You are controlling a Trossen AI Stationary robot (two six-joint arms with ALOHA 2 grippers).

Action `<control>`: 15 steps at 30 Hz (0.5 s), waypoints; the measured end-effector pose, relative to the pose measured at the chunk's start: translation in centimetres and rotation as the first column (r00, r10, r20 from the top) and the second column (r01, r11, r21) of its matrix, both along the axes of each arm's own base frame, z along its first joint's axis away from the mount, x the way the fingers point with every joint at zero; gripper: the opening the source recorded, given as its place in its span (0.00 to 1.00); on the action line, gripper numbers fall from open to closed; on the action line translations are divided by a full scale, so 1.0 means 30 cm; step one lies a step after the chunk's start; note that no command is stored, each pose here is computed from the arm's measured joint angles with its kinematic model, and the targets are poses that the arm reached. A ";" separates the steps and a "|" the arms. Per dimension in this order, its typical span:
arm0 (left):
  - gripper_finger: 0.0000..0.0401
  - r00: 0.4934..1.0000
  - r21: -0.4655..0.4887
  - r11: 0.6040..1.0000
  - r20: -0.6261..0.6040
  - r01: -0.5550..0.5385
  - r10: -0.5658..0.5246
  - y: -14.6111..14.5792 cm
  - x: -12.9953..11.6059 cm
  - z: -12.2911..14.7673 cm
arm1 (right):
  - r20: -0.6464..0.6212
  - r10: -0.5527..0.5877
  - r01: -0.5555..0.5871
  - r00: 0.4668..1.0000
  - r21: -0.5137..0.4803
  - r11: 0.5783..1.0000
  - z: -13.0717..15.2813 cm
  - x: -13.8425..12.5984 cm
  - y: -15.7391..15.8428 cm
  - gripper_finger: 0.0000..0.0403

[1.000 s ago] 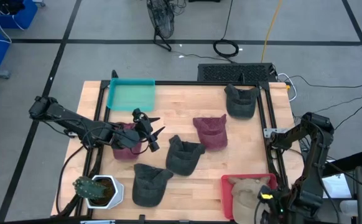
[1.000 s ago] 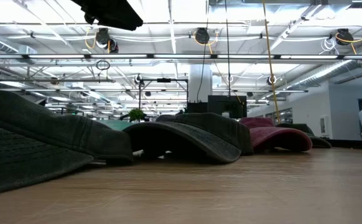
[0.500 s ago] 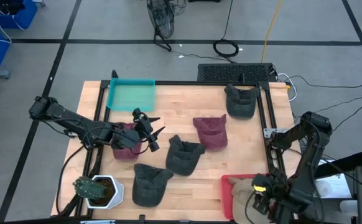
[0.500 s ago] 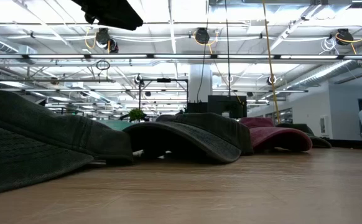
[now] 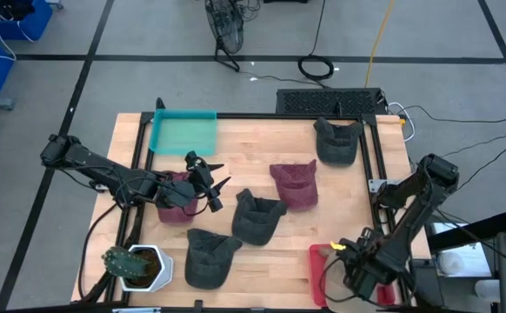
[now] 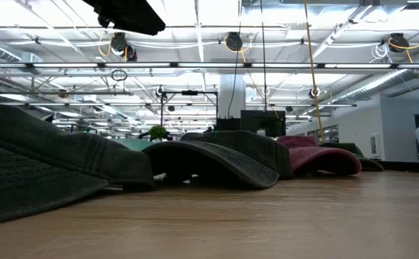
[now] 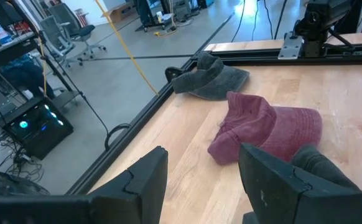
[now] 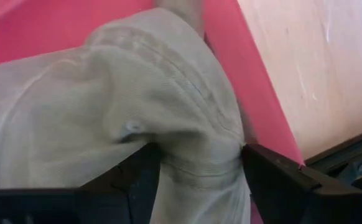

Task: Pick & Place hat
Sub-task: Put the brown cap into the pink bin

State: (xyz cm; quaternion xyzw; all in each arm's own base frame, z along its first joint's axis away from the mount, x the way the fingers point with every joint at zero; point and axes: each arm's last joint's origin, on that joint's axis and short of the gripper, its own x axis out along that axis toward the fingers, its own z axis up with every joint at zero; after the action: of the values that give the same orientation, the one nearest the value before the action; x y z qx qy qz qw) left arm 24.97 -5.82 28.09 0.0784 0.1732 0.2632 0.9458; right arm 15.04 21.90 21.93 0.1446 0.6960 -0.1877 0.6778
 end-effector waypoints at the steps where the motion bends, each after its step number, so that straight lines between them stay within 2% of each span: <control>1: 0.50 1.000 0.000 1.000 0.000 0.000 0.000 0.000 0.000 0.000 | -0.005 0.009 -0.009 1.000 0.005 1.000 0.001 0.002 -0.001 0.50; 7: 0.50 1.000 0.000 1.000 -0.001 0.000 0.000 0.000 0.000 0.000 | -0.001 0.043 -0.043 0.999 0.041 0.998 0.025 0.000 -0.004 0.34; 15: 0.50 1.000 0.000 1.000 0.000 0.000 0.000 0.000 0.000 0.000 | 0.036 0.039 -0.042 0.999 0.091 0.995 0.076 -0.020 -0.023 0.03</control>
State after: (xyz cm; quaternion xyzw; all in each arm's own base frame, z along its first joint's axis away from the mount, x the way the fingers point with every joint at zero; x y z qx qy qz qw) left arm 24.97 -5.82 28.09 0.0782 0.1733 0.2633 0.9458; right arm 14.44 21.22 24.20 0.1645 0.6949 -0.1393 0.6860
